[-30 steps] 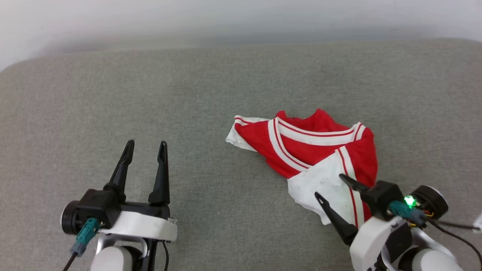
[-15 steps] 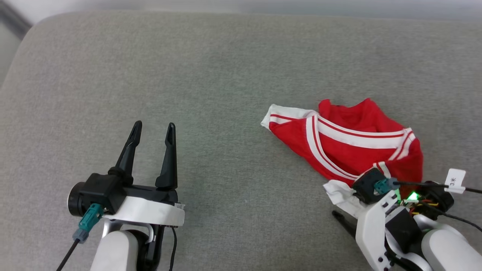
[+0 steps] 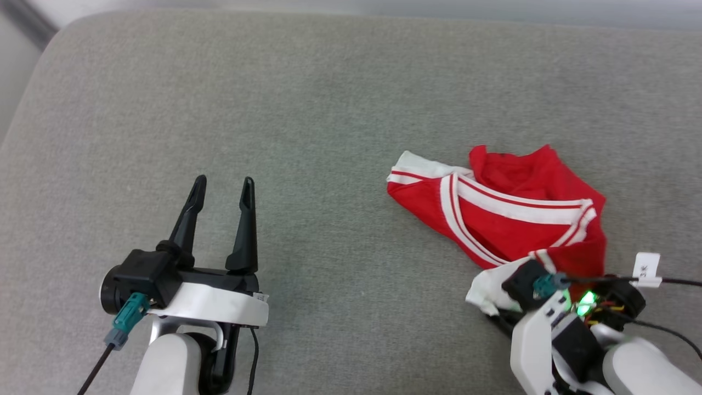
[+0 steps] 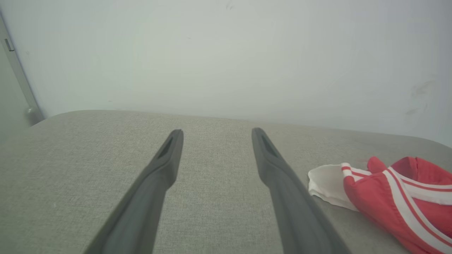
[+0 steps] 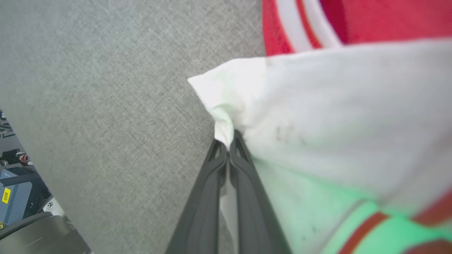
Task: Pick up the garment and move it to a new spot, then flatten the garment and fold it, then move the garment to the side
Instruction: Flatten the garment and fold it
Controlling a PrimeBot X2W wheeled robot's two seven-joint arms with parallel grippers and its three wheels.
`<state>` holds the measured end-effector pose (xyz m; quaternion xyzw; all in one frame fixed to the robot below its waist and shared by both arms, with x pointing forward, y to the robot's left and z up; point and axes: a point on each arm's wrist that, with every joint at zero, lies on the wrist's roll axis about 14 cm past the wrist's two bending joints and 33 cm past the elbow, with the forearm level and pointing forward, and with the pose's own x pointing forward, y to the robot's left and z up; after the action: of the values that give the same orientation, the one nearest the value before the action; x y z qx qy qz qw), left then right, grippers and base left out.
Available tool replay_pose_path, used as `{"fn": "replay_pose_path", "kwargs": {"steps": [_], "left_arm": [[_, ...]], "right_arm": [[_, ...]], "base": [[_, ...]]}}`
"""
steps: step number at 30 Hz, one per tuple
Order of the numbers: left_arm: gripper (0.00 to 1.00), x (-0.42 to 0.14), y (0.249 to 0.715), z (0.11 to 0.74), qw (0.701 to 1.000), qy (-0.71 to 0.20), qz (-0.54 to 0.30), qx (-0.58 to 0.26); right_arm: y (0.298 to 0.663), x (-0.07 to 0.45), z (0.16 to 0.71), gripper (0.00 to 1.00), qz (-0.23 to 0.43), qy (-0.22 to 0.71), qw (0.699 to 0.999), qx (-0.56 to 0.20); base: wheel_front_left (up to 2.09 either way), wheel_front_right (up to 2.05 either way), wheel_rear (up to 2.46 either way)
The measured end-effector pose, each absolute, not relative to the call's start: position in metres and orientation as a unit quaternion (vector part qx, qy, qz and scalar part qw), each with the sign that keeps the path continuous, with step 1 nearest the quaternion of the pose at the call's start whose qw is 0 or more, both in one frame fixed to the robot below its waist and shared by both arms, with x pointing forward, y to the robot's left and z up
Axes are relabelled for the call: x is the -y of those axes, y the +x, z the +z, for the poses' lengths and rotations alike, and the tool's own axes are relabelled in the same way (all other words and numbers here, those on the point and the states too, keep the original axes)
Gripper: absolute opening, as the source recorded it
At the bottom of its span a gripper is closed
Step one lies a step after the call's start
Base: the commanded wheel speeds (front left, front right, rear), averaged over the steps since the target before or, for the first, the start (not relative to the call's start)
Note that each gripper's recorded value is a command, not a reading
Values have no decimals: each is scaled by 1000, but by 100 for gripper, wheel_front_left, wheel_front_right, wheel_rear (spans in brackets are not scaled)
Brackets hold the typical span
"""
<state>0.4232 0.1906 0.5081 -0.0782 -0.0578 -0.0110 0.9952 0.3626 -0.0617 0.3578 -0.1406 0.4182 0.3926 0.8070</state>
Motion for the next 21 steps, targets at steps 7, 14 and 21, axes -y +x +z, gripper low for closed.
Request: {"fn": "replay_pose_path", "kwargs": {"steps": [7,14,21], "left_arm": [[100,-174,427,521,993,-88,-36,76],[100,-155,426,531,989,-100,-59,87],[100,-149,423,532,989,-102,-67,86]], "right_arm": [[323,103,362,0,382,-163,795,-443],[313,195,361,0,283,-219,801,-480],[327,233,365,82,220,-225,839,-444]], "base": [[0,0,0],[0,0,0],[0,0,0]]}}
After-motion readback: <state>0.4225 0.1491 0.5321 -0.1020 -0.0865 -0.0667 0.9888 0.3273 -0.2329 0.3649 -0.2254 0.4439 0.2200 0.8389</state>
